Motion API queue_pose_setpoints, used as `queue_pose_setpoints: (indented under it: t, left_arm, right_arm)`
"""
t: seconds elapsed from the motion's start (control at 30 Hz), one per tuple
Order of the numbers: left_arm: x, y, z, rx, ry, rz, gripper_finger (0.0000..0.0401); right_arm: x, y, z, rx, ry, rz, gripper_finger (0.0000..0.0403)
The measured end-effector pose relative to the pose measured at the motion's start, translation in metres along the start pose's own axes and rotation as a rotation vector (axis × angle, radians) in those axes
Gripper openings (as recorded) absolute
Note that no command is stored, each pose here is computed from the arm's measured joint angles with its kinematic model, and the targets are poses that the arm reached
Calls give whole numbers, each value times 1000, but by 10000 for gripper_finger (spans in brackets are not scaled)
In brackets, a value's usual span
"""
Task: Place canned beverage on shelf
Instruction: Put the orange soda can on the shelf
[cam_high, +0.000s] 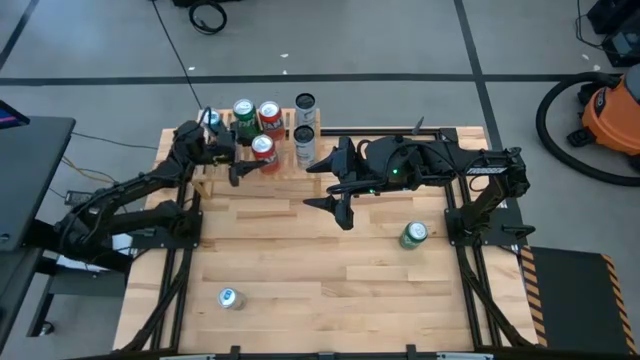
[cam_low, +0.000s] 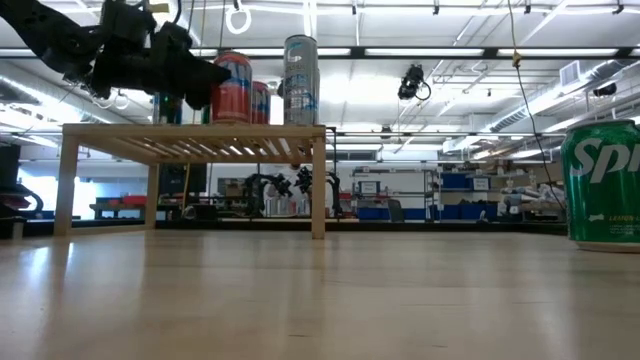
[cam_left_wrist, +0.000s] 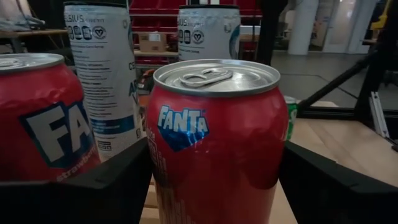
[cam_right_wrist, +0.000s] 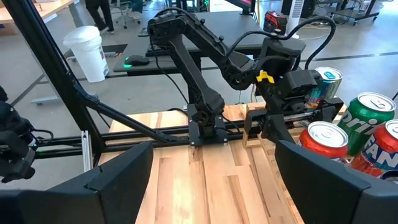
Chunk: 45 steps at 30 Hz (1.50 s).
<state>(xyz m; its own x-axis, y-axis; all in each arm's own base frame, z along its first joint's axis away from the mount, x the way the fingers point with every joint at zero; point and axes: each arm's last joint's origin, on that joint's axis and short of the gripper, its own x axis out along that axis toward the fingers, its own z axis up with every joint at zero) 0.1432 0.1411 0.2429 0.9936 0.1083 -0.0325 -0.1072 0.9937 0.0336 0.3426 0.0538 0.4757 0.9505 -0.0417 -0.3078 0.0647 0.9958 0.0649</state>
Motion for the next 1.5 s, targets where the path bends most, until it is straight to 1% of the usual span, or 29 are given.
queue_pose_setpoints:
  t: [0.2, 0.37, 0.67, 0.9, 1.03, 1.17, 1.5]
  left_arm:
    - [-2, 1, 0, 33, -6, -26, 307]
    - [-2, 1, 2, 74, -22, -21, 307]
    - [2, 2, 4, 97, -46, -10, 307]
    - [16, 8, 4, 55, -21, -23, 307]
    - [17, 10, 7, 51, -27, -10, 307]
    - [17, 10, 4, 23, 4, 7, 307]
    - [17, 10, 3, 23, 11, 8, 307]
  right_arm:
    - [0, 0, 0, 0, 0, 0, 348]
    - [0, 0, 0, 0, 0, 0, 348]
    - [0, 0, 0, 0, 0, 0, 348]
    - [0, 0, 0, 0, 0, 0, 348]
    - [0, 0, 0, 0, 0, 0, 348]
    - [0, 0, 0, 0, 0, 0, 348]
    - [0, 0, 0, 1, 0, 0, 348]
